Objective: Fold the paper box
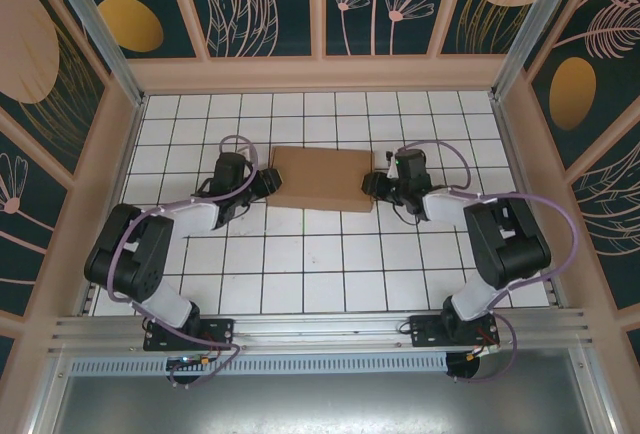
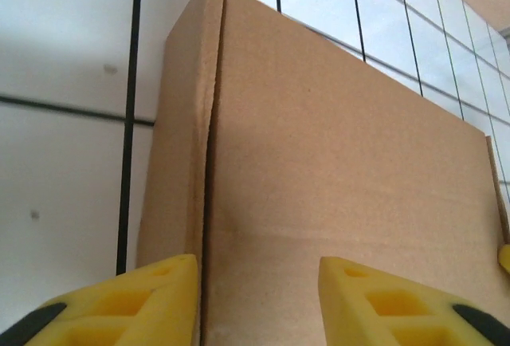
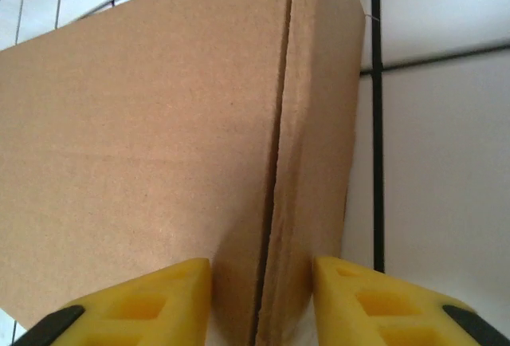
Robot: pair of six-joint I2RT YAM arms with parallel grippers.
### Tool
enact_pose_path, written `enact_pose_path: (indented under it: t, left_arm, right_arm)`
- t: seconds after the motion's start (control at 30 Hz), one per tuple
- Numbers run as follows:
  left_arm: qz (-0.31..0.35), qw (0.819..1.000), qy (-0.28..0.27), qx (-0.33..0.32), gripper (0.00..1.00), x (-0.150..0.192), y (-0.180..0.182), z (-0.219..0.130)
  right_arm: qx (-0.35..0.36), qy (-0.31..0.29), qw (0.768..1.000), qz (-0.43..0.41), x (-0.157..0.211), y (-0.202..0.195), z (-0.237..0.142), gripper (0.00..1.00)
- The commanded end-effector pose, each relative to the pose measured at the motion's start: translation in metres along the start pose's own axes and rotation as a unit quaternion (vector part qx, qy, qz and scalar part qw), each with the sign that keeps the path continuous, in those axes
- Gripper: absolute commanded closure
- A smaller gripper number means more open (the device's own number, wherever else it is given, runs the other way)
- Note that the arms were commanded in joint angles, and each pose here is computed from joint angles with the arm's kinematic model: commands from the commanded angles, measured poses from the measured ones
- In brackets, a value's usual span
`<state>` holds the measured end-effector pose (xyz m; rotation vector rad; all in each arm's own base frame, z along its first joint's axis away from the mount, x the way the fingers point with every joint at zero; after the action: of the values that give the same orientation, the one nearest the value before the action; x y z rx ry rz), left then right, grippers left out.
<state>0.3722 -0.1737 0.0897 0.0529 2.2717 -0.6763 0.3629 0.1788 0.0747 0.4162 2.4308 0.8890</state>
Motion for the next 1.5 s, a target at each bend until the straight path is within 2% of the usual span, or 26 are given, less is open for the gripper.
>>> enact_pose_path:
  t: [0.0,0.13,0.4,0.93,1.2,1.33,1.47]
  left_arm:
    - [-0.007,1.0,0.024,0.009,0.63,0.006,0.002,0.015]
    - [-0.016,0.999,0.031,0.002,0.76,0.0,0.011,0.028]
    - [-0.02,0.999,0.036,0.007,0.73,-0.006,0.013,0.037]
    - [-0.039,0.998,0.036,0.015,0.75,0.017,0.016,0.025]
    - [-0.033,0.999,0.03,0.019,0.7,0.012,0.012,0.021]
    - [-0.028,1.0,0.003,0.008,0.61,-0.002,0.011,0.011]
    - [-0.016,1.0,-0.016,0.0,0.49,-0.019,0.007,0.005]
  right_arm:
    - [0.025,0.019,0.999,0.015,-0.007,-0.005,0.014,0.66]
    - [0.039,0.025,0.999,0.017,-0.026,-0.003,0.031,0.68]
    - [0.048,0.034,0.998,0.02,-0.04,-0.002,0.047,0.68]
    - [0.039,0.036,0.998,0.037,-0.016,-0.01,0.03,0.68]
    - [0.046,0.021,0.998,0.033,-0.015,-0.014,0.021,0.67]
    - [0.045,0.021,0.998,0.023,-0.026,-0.008,0.022,0.63]
    - [0.035,0.008,0.999,0.014,-0.04,0.006,0.016,0.53]
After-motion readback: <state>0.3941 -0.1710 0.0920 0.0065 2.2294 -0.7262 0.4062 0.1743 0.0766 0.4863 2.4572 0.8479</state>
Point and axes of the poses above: each hand's point on the last joint's axis, 136 mm out from that joint toward the fingers, its own z axis out along the fingers, its own y axis along the line the jaws close on, x = y × z, the point moved 2 cm from there along -z, back along the fingers, and after that the axes turned 15 degrees about z, right-handed, at the moved point
